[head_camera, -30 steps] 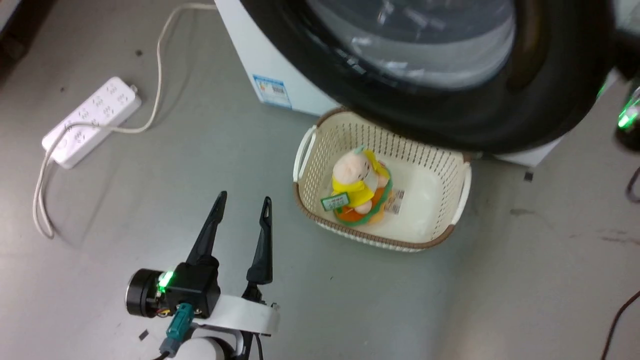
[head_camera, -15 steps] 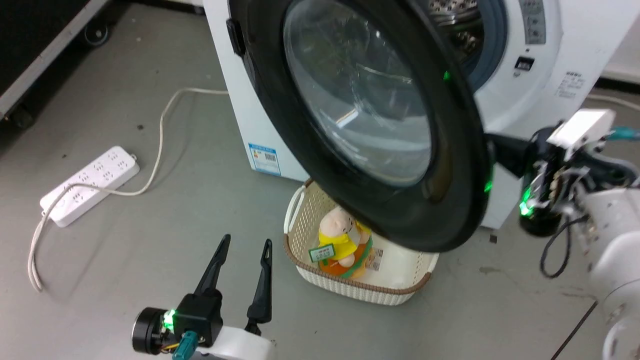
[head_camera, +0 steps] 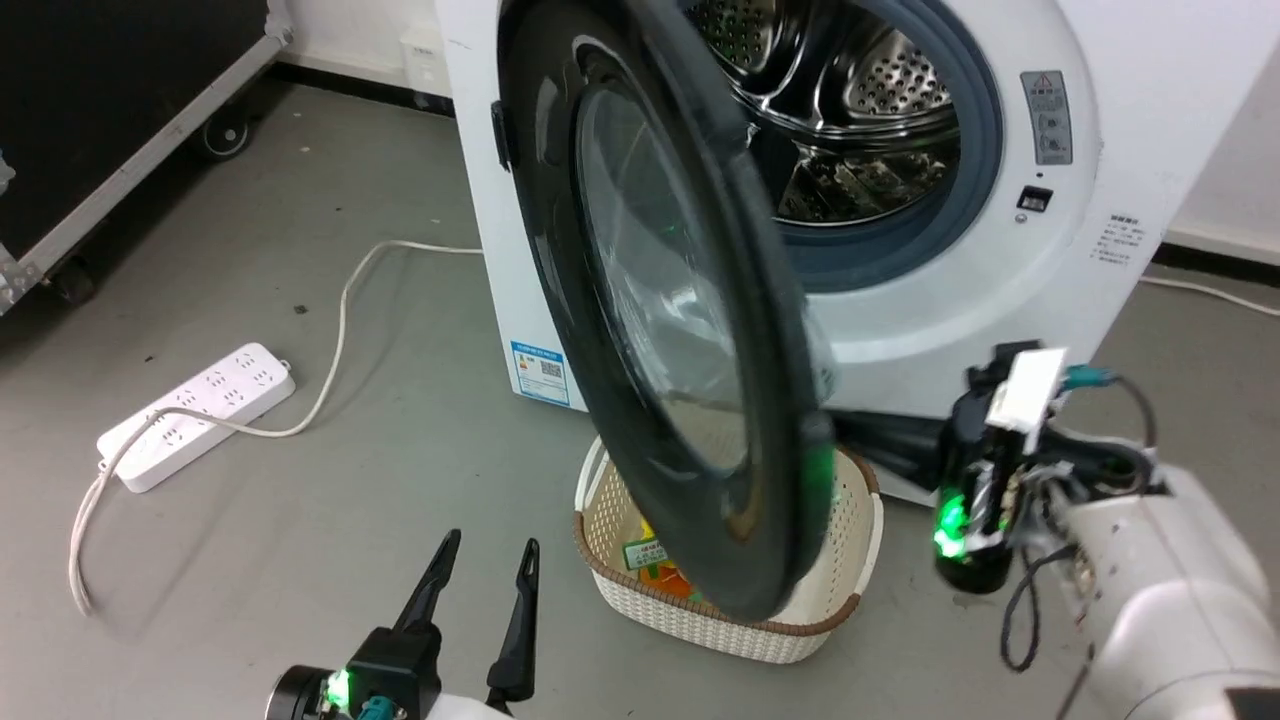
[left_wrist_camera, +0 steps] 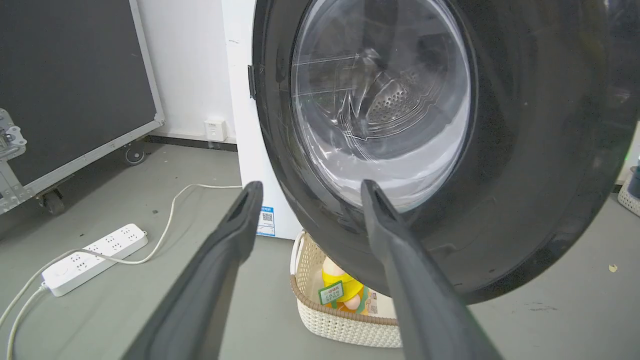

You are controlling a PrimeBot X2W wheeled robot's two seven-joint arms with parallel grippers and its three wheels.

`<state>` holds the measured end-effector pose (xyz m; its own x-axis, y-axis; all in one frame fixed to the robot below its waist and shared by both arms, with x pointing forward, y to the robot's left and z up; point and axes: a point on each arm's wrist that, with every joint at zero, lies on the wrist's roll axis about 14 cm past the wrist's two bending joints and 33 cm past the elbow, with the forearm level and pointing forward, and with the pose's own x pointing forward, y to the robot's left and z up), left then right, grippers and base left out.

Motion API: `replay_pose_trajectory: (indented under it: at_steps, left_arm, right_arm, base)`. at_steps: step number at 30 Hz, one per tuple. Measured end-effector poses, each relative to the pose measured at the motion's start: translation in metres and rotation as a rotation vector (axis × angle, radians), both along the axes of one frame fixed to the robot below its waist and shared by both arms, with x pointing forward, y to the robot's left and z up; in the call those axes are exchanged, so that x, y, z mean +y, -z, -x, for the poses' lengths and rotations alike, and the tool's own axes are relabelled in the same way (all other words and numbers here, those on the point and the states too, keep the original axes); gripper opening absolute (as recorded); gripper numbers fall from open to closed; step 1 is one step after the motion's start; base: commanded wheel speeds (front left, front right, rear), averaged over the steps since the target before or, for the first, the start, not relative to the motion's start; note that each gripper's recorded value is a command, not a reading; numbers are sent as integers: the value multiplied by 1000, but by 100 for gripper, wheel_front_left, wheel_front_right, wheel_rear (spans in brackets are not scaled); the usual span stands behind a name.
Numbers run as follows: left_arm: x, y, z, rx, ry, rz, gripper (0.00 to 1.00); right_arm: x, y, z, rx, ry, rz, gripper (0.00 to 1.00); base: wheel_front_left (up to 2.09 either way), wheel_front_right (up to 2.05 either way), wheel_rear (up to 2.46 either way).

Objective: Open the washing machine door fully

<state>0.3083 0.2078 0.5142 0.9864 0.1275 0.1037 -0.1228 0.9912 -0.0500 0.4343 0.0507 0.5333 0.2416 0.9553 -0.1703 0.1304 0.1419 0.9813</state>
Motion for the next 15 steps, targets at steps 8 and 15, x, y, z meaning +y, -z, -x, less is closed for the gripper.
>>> replay_pose_trajectory:
  at_steps: [8, 15]
  left_arm:
    - [2, 5, 7, 10, -1, 17, 100]
    - [0, 6, 8, 11, 4, 25, 100]
  right_arm:
    - [34, 8, 44, -10, -119, -59, 0]
    - [65, 12, 73, -42, -129, -64, 0]
  base:
    - [0, 0, 0]
    - [0, 0, 0]
